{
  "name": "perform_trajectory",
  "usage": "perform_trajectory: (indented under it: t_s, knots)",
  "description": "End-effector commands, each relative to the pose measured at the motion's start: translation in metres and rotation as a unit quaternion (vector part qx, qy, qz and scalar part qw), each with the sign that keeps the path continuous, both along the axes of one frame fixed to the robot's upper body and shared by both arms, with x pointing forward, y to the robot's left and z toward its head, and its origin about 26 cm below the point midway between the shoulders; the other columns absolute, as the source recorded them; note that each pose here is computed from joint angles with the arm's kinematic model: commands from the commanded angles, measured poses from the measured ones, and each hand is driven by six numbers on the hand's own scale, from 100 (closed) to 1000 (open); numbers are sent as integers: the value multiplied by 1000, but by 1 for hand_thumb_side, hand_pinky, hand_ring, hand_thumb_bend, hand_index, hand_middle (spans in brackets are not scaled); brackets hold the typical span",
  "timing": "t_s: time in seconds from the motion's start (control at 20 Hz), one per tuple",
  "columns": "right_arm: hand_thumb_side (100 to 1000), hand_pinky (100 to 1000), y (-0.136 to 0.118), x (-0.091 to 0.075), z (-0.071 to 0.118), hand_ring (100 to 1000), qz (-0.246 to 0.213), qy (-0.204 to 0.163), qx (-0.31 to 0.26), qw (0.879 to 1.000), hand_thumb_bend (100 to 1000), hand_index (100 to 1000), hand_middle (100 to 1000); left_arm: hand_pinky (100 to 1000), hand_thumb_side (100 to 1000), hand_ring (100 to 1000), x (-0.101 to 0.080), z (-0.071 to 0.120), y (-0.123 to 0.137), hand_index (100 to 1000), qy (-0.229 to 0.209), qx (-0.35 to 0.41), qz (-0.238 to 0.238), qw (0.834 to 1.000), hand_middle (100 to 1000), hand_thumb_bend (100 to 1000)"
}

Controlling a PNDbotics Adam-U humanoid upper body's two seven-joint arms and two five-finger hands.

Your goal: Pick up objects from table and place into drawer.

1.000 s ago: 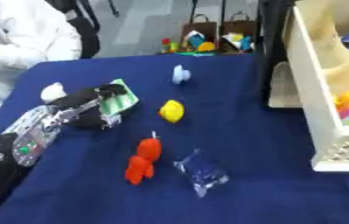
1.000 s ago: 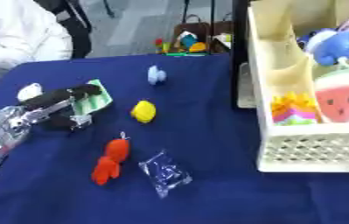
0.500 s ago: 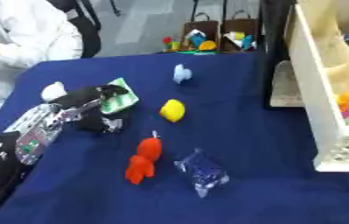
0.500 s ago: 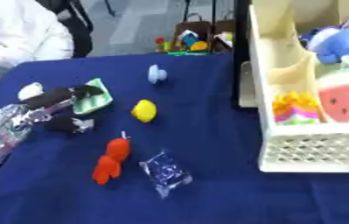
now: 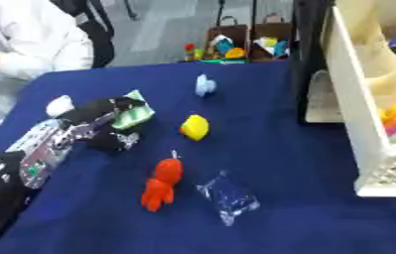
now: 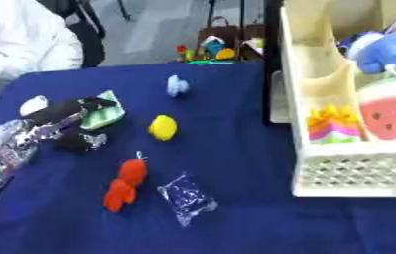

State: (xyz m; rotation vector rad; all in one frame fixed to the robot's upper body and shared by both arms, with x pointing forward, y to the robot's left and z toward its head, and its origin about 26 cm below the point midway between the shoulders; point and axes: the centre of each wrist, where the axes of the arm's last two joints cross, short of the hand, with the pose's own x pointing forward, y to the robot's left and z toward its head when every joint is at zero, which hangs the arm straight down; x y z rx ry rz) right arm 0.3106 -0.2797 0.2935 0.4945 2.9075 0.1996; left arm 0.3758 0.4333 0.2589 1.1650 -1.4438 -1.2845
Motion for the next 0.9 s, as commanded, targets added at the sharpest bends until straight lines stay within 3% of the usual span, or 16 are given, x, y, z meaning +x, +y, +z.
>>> perform_trajectory:
  t_s: [0.05, 0.45, 0.9]
  knots:
    - [893, 684, -2, -4, 5, 665, -3, -19, 0, 1000, 100, 748, 593, 912, 646, 1000, -3, 8, 7, 983, -5, 3, 15, 1000, 859, 100]
    - [893, 685, -3, -4, 5, 666, -5, -20, 2, 1000, 100, 748, 592, 887, 547, 980, -2, 9, 7, 954, -6, -4, 22, 1000, 826, 100]
    - [893, 685, -3, -4, 5, 666, -4, -19, 4, 1000, 100, 749, 593, 839, 373, 936, -1, 10, 6, 905, -17, -11, 28, 999, 770, 100]
